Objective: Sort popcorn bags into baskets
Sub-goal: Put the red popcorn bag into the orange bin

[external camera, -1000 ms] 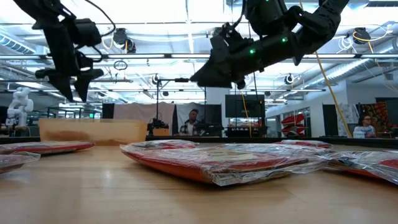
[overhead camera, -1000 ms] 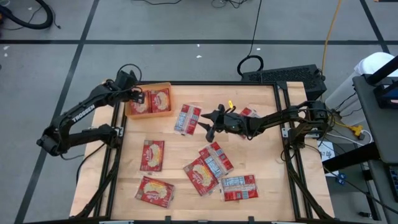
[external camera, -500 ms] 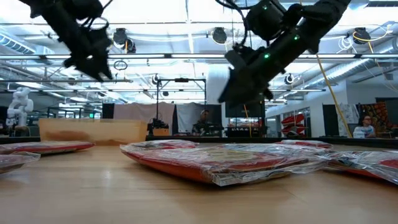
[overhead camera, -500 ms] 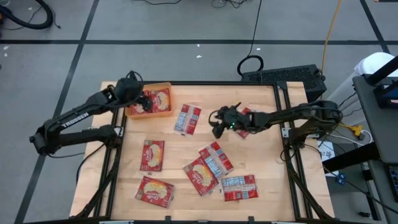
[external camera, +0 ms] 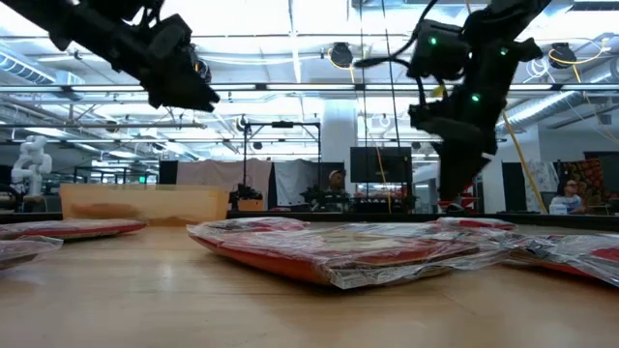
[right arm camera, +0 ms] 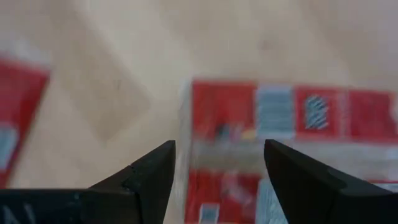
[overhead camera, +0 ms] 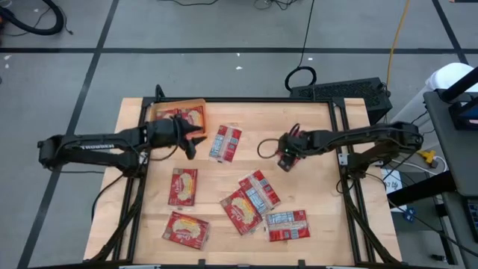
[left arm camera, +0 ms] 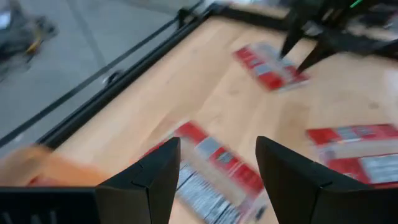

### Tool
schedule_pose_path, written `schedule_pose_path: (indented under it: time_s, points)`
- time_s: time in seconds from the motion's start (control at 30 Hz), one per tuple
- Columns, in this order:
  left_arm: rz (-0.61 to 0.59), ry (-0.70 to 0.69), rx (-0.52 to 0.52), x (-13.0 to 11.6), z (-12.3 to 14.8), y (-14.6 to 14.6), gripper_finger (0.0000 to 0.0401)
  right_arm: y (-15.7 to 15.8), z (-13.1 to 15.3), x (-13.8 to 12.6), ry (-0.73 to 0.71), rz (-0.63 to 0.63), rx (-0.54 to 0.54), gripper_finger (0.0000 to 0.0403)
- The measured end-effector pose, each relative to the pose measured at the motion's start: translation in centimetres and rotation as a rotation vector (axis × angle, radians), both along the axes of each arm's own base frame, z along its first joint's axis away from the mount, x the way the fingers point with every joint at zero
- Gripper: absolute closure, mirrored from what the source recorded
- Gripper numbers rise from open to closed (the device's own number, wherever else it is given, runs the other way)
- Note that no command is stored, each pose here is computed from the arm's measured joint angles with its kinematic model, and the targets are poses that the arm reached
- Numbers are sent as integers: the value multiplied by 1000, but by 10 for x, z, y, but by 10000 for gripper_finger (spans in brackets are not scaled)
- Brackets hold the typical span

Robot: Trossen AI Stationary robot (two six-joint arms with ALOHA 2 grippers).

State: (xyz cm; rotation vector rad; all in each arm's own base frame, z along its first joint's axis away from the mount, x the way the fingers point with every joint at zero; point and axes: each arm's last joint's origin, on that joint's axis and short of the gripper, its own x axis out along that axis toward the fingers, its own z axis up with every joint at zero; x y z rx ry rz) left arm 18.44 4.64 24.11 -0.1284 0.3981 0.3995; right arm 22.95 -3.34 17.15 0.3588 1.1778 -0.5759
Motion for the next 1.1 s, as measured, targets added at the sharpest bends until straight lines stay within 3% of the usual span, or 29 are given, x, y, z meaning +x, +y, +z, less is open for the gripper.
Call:
schedule_pose_path:
  time_s: [0.1, 0.4, 0.53, 0.67, 0.8, 1.03, 1.1]
  points:
    - [-52, -41, 17, 3, -6, -9, 187, 9, -5, -3, 78, 102, 13, 161]
    - [-103, -56, 20, 4, -7, -18, 187, 33, -25, -10, 100, 373, -50, 161]
    - [-102, -58, 16, 4, -7, -19, 187, 34, -42, -21, 117, 361, -175, 161]
    - [-100, -61, 14, 4, -7, -19, 187, 34, -54, -30, 90, 347, -211, 175]
    - [-100, -70, 17, 5, -6, -19, 187, 31, -62, -32, 41, 312, -292, 223]
    - [-95, -102, 31, 6, -3, -18, 187, 29, -62, -28, 18, 345, -390, 368]
    - [-86, -99, 40, 6, -3, -18, 187, 28, -61, -26, 14, 369, -419, 393]
